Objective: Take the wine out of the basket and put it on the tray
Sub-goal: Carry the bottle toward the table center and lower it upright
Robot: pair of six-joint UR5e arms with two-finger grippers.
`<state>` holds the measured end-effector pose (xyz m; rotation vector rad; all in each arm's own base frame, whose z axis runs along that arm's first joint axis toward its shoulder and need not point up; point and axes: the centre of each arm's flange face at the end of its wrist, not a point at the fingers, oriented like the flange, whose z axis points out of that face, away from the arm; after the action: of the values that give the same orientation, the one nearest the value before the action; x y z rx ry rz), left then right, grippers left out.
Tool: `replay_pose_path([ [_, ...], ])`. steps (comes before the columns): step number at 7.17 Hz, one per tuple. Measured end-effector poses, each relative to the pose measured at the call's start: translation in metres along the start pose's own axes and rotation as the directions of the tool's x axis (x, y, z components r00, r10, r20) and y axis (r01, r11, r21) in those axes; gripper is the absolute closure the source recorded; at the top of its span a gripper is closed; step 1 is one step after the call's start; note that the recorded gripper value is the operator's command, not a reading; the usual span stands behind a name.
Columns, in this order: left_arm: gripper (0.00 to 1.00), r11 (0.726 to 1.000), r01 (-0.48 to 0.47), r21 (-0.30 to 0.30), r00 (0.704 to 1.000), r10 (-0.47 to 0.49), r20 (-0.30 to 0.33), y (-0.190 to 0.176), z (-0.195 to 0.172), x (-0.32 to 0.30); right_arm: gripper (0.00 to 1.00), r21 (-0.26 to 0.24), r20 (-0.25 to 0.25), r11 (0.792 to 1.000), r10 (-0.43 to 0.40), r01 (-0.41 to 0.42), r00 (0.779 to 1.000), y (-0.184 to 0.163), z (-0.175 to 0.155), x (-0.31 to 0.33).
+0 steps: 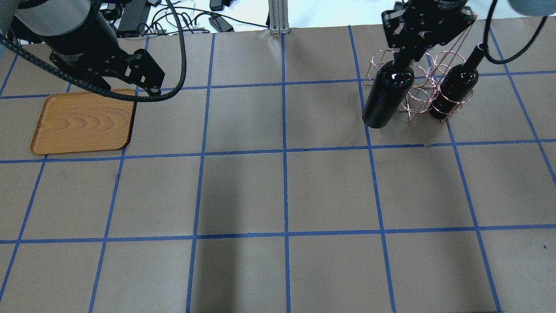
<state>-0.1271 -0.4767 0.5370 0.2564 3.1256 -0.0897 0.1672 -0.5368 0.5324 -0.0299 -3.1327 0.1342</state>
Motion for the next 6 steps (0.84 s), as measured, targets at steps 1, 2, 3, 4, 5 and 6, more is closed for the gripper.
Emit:
replay_pose_path([
  [1,0.00,1.000,0.000,0.000,1.000,0.000,0.000,0.002,0.000,-0.003,1.00,0.003,0.006,1.000,0.015,-0.015,1.000,0.003,0.009,-0.035],
  [2,0.00,1.000,0.006,0.003,1.000,-0.006,0.002,0.004,-0.001,-0.008,1.00,0.006,0.013,1.000,0.030,-0.030,0.999,0.007,0.019,-0.069],
  [3,0.00,1.000,0.008,0.006,1.000,-0.008,0.003,0.006,-0.003,-0.016,1.00,0.010,0.019,0.999,0.042,-0.042,0.999,0.013,0.029,-0.102],
  [4,0.00,1.000,0.008,0.008,1.000,-0.008,0.005,0.008,-0.004,-0.023,1.00,0.011,0.026,0.999,0.050,-0.050,0.998,0.020,0.039,-0.132],
  [5,0.00,1.000,0.009,0.011,1.000,-0.010,0.006,0.010,-0.006,-0.027,1.00,0.011,0.031,0.998,0.055,-0.056,0.998,0.027,0.050,-0.160],
  [6,0.00,1.000,0.012,0.012,1.000,-0.012,0.007,0.012,-0.007,-0.030,1.00,0.007,0.034,0.998,0.059,-0.059,0.998,0.035,0.064,-0.188],
])
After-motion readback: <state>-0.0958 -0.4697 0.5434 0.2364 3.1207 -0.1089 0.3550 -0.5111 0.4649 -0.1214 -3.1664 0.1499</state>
